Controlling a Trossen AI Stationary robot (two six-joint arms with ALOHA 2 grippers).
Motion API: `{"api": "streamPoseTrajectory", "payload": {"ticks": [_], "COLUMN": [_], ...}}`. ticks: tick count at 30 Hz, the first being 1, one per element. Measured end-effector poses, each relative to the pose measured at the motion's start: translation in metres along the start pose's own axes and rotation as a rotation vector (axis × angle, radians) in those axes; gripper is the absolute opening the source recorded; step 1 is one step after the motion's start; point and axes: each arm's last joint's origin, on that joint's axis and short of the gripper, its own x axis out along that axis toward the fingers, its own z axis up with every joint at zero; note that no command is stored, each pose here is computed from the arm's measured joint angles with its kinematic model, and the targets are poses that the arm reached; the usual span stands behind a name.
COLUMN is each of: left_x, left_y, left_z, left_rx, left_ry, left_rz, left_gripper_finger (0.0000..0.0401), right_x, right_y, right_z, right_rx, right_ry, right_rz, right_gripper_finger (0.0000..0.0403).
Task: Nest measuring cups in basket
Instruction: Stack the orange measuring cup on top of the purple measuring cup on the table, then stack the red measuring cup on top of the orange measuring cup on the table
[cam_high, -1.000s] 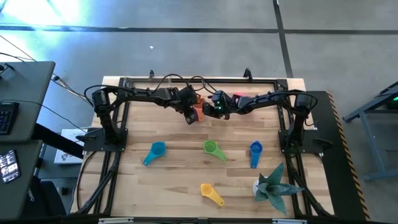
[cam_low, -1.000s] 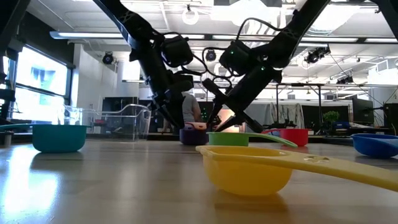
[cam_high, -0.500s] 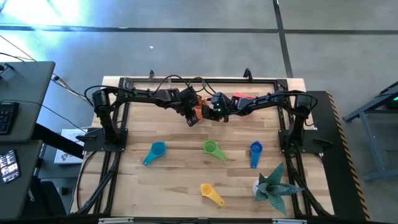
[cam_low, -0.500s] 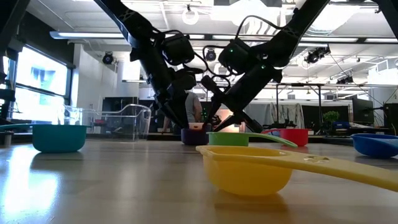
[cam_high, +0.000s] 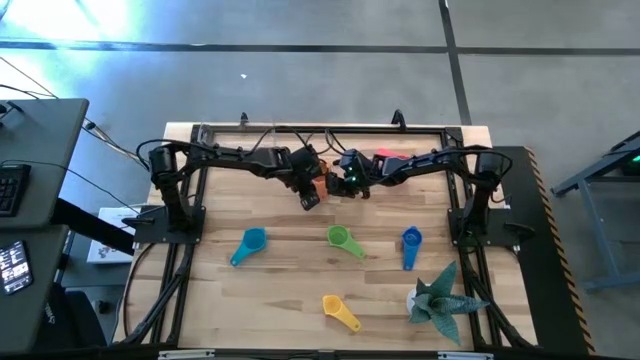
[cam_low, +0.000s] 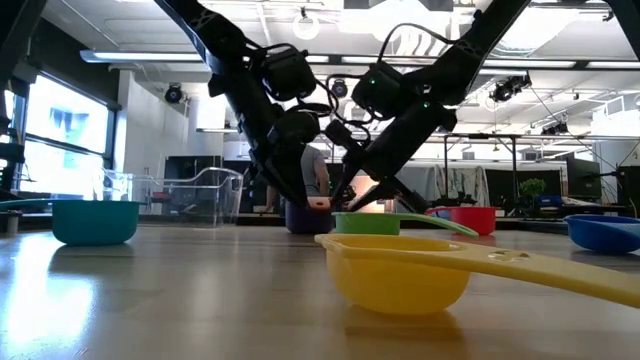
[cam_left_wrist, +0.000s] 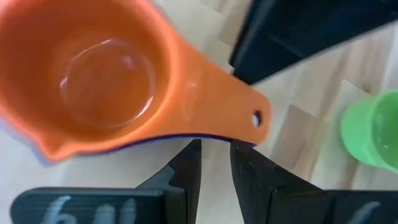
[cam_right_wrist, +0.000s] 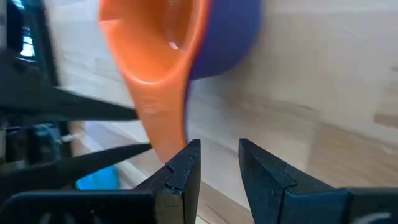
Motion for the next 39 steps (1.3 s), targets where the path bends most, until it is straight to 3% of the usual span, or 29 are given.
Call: {"api": "streamPoseTrajectory", "payload": {"ticks": [6,12,24,32,39], "left_x": [0.002,0.000,-0.048,-0.084,-0.111], "left_y": [-0.013,-0.019,-0.021,-0.014,-0.001], "left_z": [-0.003,-0.005,0.004,0.010,0.014], "left_rx": [0.032,0.047,0.061,0.045,0.014], "left_ry": [0.007,0.019,-0.083,-0.190,-0.271], "left_rz": [-0.016,-0.020,-0.029,-0.024,-0.005], "left_gripper_finger": [0.0076,0.0076,0.0076,0.0076,0.0076], "right_x": [-0.015,-0.038,-0.110,-0.155,-0.175], "right_y": [-0.005,0.003,0.004,-0.017,-0.045], "right_z": [-0.004,-0.003,0.007,0.021,0.037], "right_rx": [-0.013,-0.057,-0.064,-0.001,0.031], "right_ry": [-0.008,-0.072,-0.239,-0.331,-0.287], "right_rz": [-0.119,-0.132,-0.235,-0.395,-0.559], "right_gripper_finger": [0.0101,0.0101,0.0101,0.0101,0.0101]}}
